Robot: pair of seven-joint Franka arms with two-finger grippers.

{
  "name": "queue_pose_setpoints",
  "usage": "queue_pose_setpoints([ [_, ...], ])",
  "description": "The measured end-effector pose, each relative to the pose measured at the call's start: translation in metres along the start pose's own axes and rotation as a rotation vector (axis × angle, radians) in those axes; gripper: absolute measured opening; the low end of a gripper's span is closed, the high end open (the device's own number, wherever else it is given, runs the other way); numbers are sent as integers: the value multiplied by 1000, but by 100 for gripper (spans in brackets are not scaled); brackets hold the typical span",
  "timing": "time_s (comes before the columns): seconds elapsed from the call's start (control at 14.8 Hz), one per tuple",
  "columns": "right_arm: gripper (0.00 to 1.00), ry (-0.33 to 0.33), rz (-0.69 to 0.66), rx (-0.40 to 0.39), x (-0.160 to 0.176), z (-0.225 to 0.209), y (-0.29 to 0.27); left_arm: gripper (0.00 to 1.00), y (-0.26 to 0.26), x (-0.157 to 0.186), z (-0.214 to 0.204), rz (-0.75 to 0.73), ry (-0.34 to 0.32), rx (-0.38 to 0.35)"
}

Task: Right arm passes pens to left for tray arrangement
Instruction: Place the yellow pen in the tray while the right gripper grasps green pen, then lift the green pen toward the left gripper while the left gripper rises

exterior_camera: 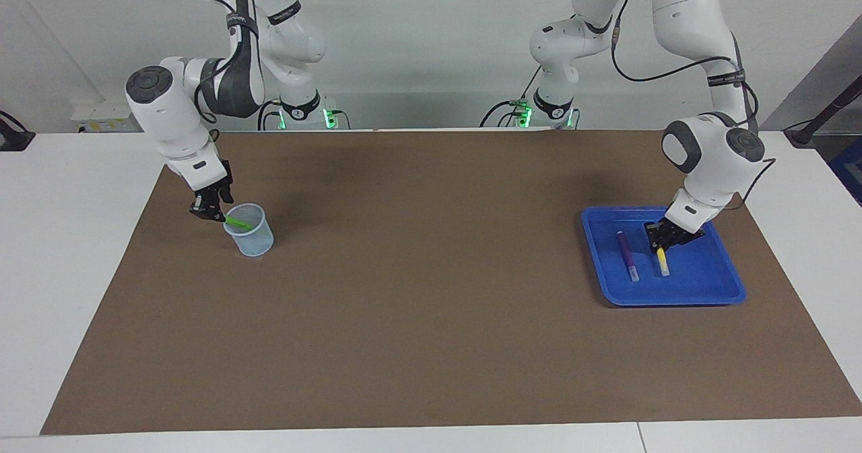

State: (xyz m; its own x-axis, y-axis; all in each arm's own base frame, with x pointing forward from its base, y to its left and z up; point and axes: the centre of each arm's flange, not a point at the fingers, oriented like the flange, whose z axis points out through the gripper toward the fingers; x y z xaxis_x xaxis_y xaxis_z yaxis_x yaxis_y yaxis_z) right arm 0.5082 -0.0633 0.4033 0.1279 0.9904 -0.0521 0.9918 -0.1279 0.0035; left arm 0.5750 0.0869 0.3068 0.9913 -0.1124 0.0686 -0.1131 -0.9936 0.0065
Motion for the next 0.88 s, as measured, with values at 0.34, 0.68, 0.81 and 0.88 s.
queue_pose_setpoints([
  [0.34,44,4,-2,-15,1,11,1,19,2,-2,6,-1,26,6],
  [0.68,43,6,-2,-7,1,16,1,60,8,1,6,6,39,6],
  [0.81,22,6,-2,-7,1,16,1,60,7,3,5,6,42,7],
  [0.88,17,6,-2,-7,1,16,1,60,7,4,3,6,42,7],
])
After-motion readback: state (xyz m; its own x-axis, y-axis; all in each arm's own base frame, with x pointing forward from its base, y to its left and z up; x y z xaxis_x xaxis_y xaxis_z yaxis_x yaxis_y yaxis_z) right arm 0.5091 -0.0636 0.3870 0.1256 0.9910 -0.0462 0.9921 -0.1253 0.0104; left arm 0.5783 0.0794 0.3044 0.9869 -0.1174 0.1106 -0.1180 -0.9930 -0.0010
